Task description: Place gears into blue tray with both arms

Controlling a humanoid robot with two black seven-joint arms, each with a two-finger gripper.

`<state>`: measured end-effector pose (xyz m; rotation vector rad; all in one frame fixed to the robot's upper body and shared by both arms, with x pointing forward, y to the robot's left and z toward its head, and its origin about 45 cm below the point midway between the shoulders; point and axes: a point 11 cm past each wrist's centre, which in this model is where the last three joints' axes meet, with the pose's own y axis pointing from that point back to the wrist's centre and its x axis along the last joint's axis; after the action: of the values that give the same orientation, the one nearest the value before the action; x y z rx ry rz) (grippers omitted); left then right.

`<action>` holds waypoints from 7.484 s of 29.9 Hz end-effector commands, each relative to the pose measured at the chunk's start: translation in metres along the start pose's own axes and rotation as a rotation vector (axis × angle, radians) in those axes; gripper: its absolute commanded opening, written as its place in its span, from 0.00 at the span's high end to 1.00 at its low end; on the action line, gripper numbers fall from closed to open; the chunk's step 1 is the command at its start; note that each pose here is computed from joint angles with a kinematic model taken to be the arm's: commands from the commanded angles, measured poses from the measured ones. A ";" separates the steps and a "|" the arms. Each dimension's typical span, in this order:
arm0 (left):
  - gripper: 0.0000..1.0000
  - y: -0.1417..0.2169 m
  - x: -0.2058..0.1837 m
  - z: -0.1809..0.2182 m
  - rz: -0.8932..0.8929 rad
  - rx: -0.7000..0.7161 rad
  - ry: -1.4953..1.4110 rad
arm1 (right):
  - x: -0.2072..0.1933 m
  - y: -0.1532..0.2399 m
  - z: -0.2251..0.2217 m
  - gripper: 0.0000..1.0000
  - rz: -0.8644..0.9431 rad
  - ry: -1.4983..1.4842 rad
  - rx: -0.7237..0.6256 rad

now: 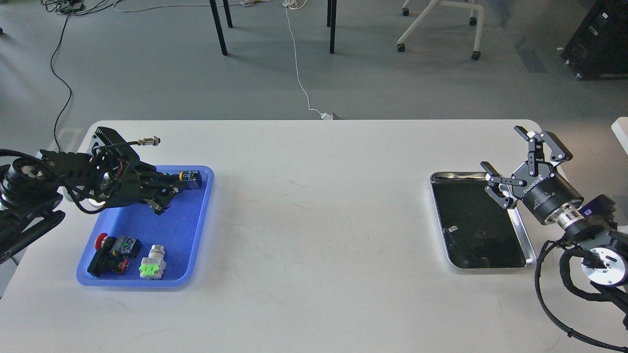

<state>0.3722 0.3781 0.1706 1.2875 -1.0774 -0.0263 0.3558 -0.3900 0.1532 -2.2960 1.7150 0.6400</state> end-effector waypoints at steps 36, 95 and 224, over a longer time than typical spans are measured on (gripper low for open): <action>0.04 0.022 0.055 0.038 0.354 -0.212 0.401 | -0.014 -0.010 0.006 0.02 -0.037 -0.008 -0.005; 0.02 0.020 0.074 0.071 0.935 -0.840 1.772 | -0.034 -0.014 0.001 0.18 -1.149 2.045 -0.961; 0.02 0.024 0.057 0.066 0.997 -0.825 1.827 | -0.243 -0.094 0.122 0.79 -1.296 1.859 -0.445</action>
<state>0.3474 0.3044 0.2181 -0.3286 0.1206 1.1078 0.3621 -0.1016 0.1499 -3.4410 -0.5810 -1.9319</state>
